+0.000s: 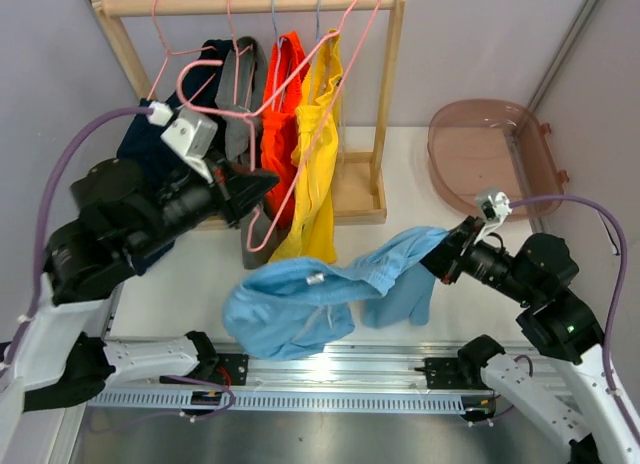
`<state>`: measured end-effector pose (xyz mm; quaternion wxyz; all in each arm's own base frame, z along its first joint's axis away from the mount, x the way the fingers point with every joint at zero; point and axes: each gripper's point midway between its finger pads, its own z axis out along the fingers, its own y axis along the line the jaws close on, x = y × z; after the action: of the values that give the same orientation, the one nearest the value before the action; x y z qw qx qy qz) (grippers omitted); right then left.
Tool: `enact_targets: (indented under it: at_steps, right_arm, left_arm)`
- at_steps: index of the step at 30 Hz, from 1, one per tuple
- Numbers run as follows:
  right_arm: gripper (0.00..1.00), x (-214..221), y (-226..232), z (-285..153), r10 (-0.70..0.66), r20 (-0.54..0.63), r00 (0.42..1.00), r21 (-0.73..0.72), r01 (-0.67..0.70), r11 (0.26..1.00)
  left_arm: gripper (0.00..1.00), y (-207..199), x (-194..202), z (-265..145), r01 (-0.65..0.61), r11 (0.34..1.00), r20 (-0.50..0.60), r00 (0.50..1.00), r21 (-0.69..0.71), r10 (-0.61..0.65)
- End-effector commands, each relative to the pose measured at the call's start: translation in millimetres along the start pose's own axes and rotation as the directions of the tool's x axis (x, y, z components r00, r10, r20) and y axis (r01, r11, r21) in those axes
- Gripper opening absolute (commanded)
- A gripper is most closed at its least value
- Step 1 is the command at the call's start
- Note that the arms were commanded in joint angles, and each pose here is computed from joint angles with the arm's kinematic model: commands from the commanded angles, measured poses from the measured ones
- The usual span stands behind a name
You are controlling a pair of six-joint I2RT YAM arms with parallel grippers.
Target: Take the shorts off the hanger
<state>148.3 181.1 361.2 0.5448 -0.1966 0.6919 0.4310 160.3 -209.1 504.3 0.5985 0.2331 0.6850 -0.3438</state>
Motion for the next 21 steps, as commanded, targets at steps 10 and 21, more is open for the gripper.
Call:
enact_targets:
  at_steps: [10, 21]
  right_arm:
    - [0.0, -224.2, -54.5, -18.2, -0.379, 0.204, 0.902, 0.676, 0.151, 0.722]
    - [0.0, -410.5, -133.2, -73.5, -0.7, 0.308, 0.644, 0.916, 0.0, 0.402]
  left_arm:
    - [0.0, 1.4, 27.7, 92.9, -0.007, 0.997, -0.168, 0.986, -0.078, -0.006]
    - [0.0, 11.2, 130.7, 33.6, 0.057, 0.989, -0.328, 0.94, -0.135, -0.099]
